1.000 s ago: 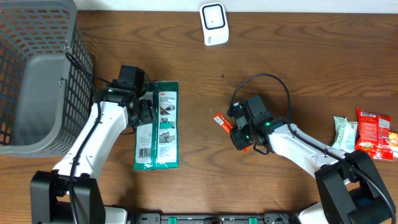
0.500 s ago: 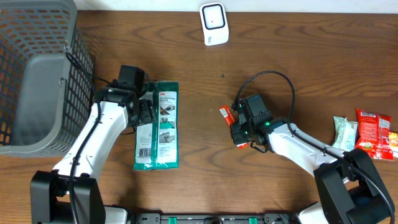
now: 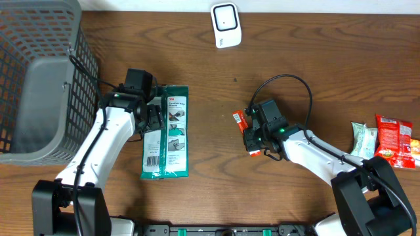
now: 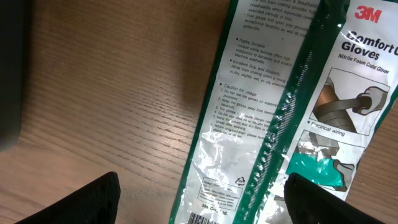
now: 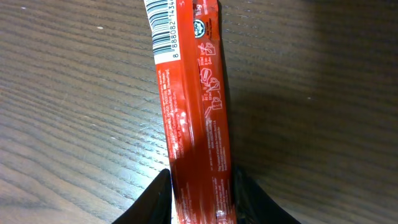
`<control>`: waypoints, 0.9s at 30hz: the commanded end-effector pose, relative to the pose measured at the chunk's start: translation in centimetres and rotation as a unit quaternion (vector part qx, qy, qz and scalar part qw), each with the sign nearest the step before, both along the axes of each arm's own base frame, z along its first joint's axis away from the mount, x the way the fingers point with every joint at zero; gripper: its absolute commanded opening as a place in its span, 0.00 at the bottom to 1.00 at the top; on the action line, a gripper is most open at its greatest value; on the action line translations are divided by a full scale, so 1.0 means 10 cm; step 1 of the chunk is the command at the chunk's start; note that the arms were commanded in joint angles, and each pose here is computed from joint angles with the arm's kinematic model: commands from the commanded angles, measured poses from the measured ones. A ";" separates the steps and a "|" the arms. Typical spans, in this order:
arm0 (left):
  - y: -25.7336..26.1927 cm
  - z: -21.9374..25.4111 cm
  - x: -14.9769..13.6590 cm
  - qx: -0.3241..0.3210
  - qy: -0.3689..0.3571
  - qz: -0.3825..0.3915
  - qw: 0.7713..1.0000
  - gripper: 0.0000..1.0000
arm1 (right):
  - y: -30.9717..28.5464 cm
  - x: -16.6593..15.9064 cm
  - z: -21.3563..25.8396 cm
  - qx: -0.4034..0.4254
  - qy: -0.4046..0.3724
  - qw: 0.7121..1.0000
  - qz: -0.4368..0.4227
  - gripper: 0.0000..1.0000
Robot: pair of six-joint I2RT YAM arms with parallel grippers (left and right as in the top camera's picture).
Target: Scan the item barcode
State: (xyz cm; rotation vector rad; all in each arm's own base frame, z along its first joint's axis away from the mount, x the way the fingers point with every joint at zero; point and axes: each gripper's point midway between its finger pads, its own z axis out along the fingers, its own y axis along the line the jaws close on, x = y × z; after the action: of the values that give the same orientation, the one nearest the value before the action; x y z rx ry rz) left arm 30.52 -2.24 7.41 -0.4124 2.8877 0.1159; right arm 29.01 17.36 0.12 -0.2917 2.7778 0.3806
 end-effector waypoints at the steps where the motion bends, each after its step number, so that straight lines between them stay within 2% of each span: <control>1: 0.02 0.07 0.05 0.002 -0.011 0.001 1.000 0.85 | -0.01 0.03 -0.02 0.003 0.004 1.000 -0.027 0.25; 11: 0.02 0.07 0.05 0.002 -0.011 0.001 1.000 0.85 | 0.08 0.17 0.06 0.042 -0.008 0.996 -0.077 0.23; 19: 0.02 0.07 0.05 0.002 -0.011 0.001 1.000 0.85 | 0.07 0.17 0.14 0.038 -0.016 0.997 -0.065 0.34; 24: 0.02 0.06 0.05 0.002 -0.011 0.001 1.000 0.85 | 0.04 0.24 0.57 0.020 -0.054 0.998 -0.040 0.36; 26: 0.02 0.06 0.05 0.002 -0.011 0.001 1.000 0.85 | 0.03 0.24 0.74 0.019 -0.065 0.997 -0.031 0.40; 27: 0.02 0.07 0.05 0.002 -0.011 0.001 1.000 0.85 | 0.04 0.23 0.82 0.021 -0.072 0.997 -0.024 0.46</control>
State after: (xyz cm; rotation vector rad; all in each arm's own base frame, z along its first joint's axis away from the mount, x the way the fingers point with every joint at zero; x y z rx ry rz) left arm 30.52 -2.24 7.41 -0.4124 2.8877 0.1159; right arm 29.49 17.11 3.80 -0.1514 2.7622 0.3844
